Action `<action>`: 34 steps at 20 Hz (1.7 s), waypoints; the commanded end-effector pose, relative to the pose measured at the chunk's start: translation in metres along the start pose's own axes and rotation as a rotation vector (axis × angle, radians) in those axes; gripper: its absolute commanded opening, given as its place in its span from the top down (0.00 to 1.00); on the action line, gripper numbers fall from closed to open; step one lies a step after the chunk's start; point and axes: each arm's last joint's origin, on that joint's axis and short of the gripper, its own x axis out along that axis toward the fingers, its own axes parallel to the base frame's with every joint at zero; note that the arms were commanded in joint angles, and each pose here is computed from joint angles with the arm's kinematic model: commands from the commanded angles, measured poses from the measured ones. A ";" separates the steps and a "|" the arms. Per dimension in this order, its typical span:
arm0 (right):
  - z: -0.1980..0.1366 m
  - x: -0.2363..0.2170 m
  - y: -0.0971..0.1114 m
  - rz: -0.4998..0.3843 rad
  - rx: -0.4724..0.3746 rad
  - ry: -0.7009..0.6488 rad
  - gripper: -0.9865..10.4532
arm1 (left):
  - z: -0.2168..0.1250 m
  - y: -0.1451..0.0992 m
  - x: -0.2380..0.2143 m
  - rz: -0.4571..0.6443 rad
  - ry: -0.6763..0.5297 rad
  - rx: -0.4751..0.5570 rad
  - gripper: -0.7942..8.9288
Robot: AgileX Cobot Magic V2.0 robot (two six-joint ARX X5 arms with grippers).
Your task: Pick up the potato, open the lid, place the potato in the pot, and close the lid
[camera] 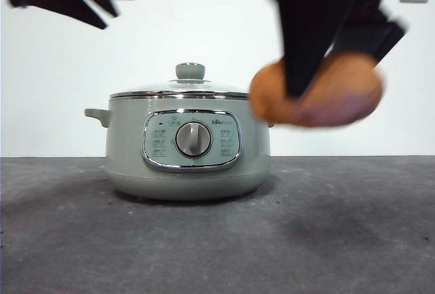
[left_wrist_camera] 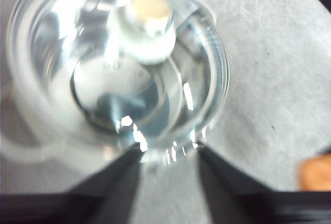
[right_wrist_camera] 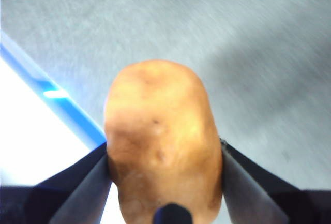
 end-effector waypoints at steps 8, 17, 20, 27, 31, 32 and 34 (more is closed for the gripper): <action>-0.040 -0.058 0.003 -0.015 0.159 -0.155 0.92 | 0.077 -0.020 0.075 0.149 0.147 0.219 0.26; -0.042 -0.061 0.004 -0.007 0.200 -0.174 0.92 | 0.084 -0.021 0.135 0.203 0.160 0.258 0.28; -0.042 -0.061 0.004 -0.007 0.200 -0.172 0.92 | 0.085 -0.021 0.137 0.204 0.148 0.239 0.28; -0.041 -0.061 0.004 -0.007 0.200 -0.176 0.92 | 0.081 -0.020 0.136 0.204 0.182 0.219 0.58; -0.041 -0.061 0.004 -0.007 0.201 -0.176 0.92 | 0.082 -0.020 0.136 0.205 0.177 0.220 0.89; -0.041 -0.061 0.004 -0.007 0.201 -0.176 0.92 | 0.082 -0.020 0.136 0.205 0.176 0.216 0.93; -0.041 -0.061 0.004 -0.007 0.201 -0.176 0.92 | 0.082 -0.020 0.136 0.215 0.174 0.205 0.93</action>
